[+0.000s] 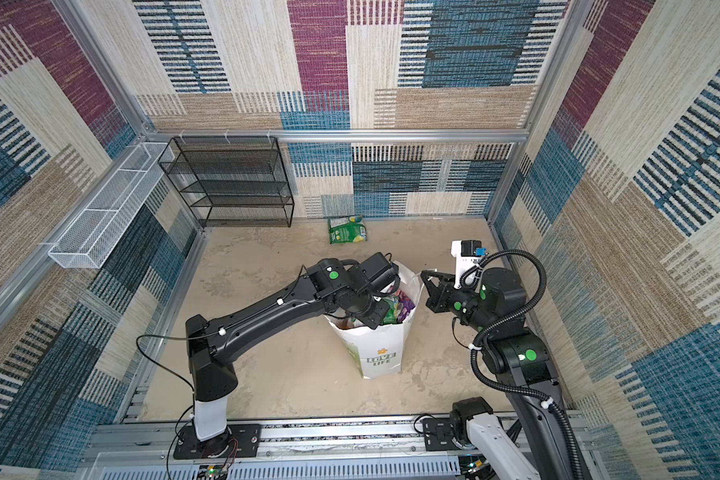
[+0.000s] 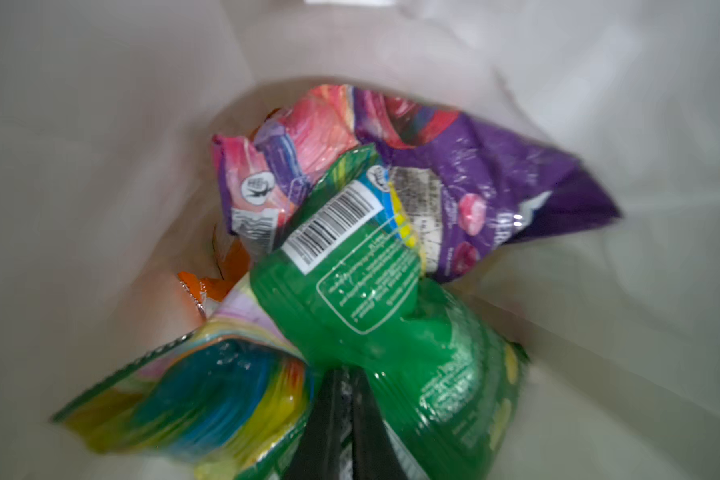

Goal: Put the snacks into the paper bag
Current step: 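Lower the green packet into the bag and open the left gripper, then raise the left gripper from the bag and move it toward the last green packet, then grasp the remaining green Fox's packet by its edge with the left gripper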

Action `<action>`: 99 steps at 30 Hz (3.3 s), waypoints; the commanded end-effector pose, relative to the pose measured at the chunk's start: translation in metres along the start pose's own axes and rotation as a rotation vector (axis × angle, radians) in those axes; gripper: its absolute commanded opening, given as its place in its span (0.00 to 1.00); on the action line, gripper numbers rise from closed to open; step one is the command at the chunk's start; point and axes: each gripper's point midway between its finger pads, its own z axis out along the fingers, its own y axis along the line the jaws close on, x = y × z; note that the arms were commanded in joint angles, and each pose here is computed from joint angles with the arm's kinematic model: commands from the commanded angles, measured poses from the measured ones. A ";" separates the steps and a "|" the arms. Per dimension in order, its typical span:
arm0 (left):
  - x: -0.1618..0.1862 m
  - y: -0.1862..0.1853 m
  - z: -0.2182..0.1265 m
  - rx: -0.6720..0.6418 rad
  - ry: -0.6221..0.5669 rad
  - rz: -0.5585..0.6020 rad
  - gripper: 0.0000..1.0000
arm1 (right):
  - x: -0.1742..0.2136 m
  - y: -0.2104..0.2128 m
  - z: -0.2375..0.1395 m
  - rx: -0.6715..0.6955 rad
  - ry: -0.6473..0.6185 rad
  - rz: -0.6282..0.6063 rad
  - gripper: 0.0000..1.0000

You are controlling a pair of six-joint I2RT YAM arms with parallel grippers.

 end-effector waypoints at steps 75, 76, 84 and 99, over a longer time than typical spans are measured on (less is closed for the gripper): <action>-0.080 0.321 0.113 0.298 -0.387 -0.967 0.87 | -0.010 -0.011 0.013 0.019 -0.070 0.036 0.03; -0.083 0.327 0.123 0.291 -0.381 -0.962 0.87 | -0.009 -0.012 0.015 0.021 -0.064 0.039 0.03; -0.109 0.357 0.180 0.280 -0.392 -0.947 0.83 | -0.005 -0.021 0.027 0.053 -0.029 0.037 0.03; -0.125 0.374 0.238 0.313 -0.411 -1.070 0.61 | -0.006 -0.025 0.034 0.076 -0.005 0.029 0.03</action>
